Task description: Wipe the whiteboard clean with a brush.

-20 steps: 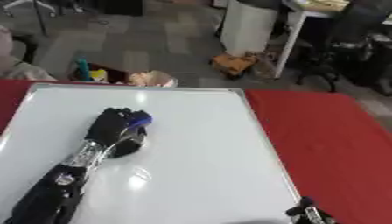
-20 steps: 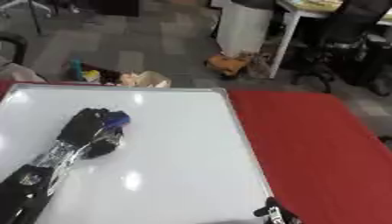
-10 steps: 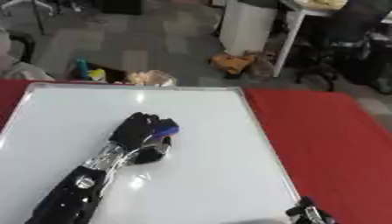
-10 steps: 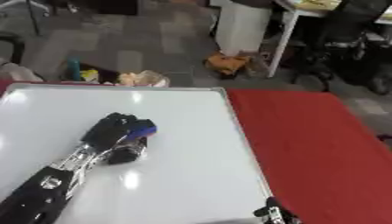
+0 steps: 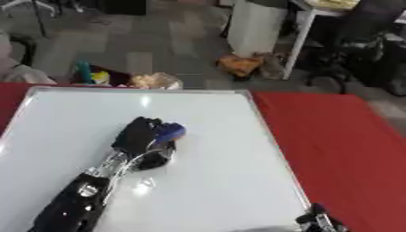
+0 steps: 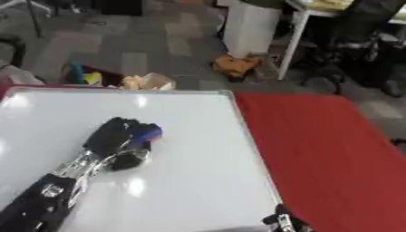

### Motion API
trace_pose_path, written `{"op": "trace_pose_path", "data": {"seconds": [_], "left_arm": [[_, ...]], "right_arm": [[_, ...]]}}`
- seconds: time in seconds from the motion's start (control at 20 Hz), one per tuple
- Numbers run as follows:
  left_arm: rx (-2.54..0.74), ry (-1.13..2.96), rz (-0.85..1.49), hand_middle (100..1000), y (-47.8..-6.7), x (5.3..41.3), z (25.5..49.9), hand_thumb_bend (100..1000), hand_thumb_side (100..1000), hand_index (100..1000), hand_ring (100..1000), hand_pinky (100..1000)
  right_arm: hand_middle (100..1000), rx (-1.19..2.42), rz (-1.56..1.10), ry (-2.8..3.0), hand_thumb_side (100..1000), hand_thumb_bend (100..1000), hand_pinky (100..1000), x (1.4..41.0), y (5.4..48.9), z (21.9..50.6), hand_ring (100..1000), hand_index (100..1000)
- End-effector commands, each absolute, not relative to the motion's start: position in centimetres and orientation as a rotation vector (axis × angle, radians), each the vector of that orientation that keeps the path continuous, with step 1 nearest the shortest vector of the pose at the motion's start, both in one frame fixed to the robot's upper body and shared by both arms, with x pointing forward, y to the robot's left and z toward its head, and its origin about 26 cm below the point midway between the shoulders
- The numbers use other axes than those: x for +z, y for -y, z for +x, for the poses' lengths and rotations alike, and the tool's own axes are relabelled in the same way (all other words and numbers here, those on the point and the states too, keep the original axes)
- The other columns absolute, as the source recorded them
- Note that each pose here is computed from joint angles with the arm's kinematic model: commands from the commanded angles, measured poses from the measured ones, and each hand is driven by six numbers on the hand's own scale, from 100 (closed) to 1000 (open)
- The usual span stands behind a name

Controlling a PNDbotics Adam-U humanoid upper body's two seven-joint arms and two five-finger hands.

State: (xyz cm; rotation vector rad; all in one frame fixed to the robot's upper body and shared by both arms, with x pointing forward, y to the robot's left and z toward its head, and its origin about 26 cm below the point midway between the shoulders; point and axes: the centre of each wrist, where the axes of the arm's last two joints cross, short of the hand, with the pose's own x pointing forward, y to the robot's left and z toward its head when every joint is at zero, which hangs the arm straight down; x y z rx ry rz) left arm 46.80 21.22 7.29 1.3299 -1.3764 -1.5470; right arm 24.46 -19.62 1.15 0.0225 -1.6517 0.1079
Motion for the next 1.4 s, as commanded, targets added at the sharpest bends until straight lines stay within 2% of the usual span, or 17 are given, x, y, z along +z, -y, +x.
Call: {"op": "trace_pose_path", "data": {"seconds": [0.05, 0.5, 0.85, 1.1, 1.4], "left_arm": [[-1.47, 1.226, 1.355, 781, -25.3, 5.9, 46.4, 100, 1000, 910, 816, 866], [-1.218, 1.108, 1.428, 778, -31.1, 7.1, 46.1, 100, 1000, 917, 822, 855], [-1.11, 1.065, 1.477, 778, -34.0, 8.4, 45.7, 100, 1000, 915, 821, 855], [-1.113, 1.06, 1.469, 778, -34.2, 8.1, 45.6, 100, 1000, 915, 821, 858], [-1.222, 1.104, 1.422, 776, -32.1, 7.7, 45.9, 100, 1000, 911, 819, 865]], "right_arm": [[153, 0.111, 0.013, 1.671, 849, 100, 422, 1.6, 20.0, 24.6, 351, 552], [153, 0.108, 0.007, 1.671, 849, 100, 422, 1.6, 20.1, 24.6, 351, 552], [153, 0.107, 0.002, 1.671, 849, 100, 422, 1.6, 20.2, 24.6, 351, 552], [153, 0.108, 0.003, 1.672, 849, 100, 422, 1.6, 20.2, 24.6, 351, 552], [153, 0.109, 0.004, 1.671, 848, 100, 422, 1.6, 20.2, 24.6, 351, 552]]}}
